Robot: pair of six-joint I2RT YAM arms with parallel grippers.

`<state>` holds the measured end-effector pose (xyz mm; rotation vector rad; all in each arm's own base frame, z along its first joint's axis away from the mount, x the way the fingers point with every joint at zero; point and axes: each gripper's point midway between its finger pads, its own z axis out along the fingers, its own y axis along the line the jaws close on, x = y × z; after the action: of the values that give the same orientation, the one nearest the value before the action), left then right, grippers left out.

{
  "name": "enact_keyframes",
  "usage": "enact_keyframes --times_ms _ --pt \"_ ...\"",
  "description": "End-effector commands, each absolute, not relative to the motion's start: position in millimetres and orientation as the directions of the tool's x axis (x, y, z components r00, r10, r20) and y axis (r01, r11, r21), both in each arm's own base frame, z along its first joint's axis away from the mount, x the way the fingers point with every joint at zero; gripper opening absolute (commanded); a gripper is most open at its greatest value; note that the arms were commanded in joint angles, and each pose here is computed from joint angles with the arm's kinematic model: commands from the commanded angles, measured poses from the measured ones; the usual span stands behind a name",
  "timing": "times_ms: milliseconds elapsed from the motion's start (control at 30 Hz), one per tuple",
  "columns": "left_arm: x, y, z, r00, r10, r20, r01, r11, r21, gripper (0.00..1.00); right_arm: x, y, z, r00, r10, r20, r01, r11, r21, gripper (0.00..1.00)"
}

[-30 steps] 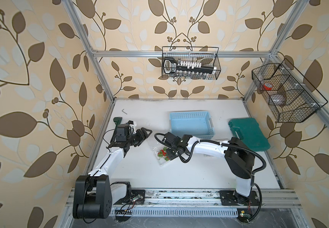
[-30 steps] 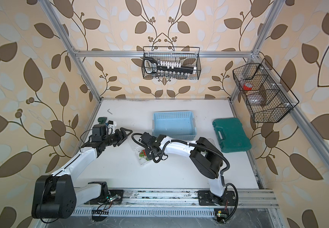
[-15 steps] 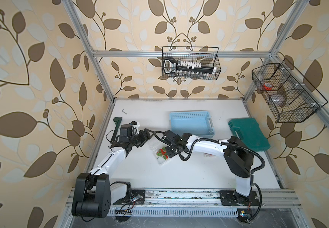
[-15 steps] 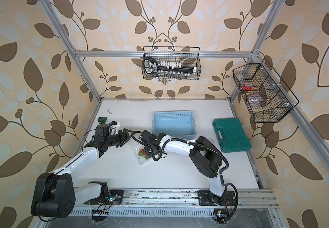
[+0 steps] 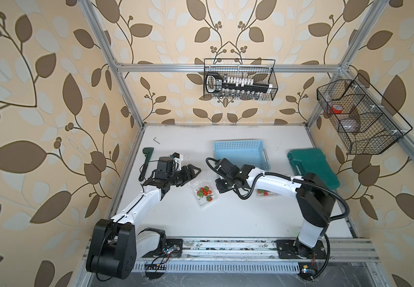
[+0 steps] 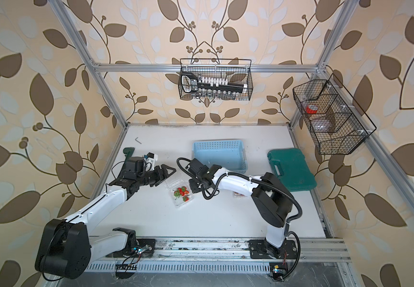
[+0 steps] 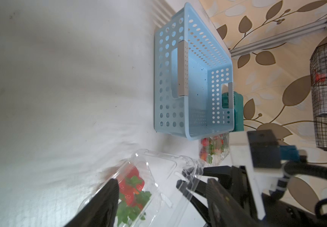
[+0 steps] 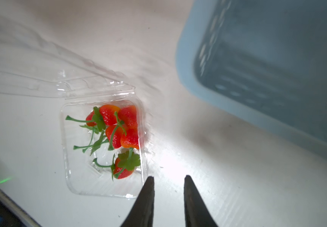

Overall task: Pack strawberries into containers
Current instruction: Adjust the packing box at the center of the board, then close the packing box at the center of the board.

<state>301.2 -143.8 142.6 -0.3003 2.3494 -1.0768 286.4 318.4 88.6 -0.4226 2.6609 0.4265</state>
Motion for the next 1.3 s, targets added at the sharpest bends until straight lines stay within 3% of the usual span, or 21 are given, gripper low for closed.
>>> enact_keyframes --times_ms 0,267,700,1267 --pt "298.6 -147.0 170.5 -0.797 -0.347 -0.494 0.120 0.711 -0.693 0.72 288.8 301.4 112.1 -0.877 -0.108 -0.467 -0.291 0.895 0.338 0.27" --pt "275.1 -169.9 149.6 -0.831 -0.224 -0.509 0.162 0.777 -0.608 0.71 287.4 268.8 122.3 -0.889 0.000 -0.458 -0.229 0.865 0.447 0.28" --pt "237.7 -193.2 101.3 -0.854 0.027 -0.519 0.251 0.896 -0.365 0.71 266.0 299.0 117.1 -0.907 -0.045 -0.418 -0.296 0.774 0.559 0.28" --pt "219.6 -177.3 65.1 -0.868 0.115 -0.484 0.244 0.946 -0.213 0.67 253.7 345.9 84.4 -0.934 -0.114 -0.340 -0.307 0.743 0.594 0.32"
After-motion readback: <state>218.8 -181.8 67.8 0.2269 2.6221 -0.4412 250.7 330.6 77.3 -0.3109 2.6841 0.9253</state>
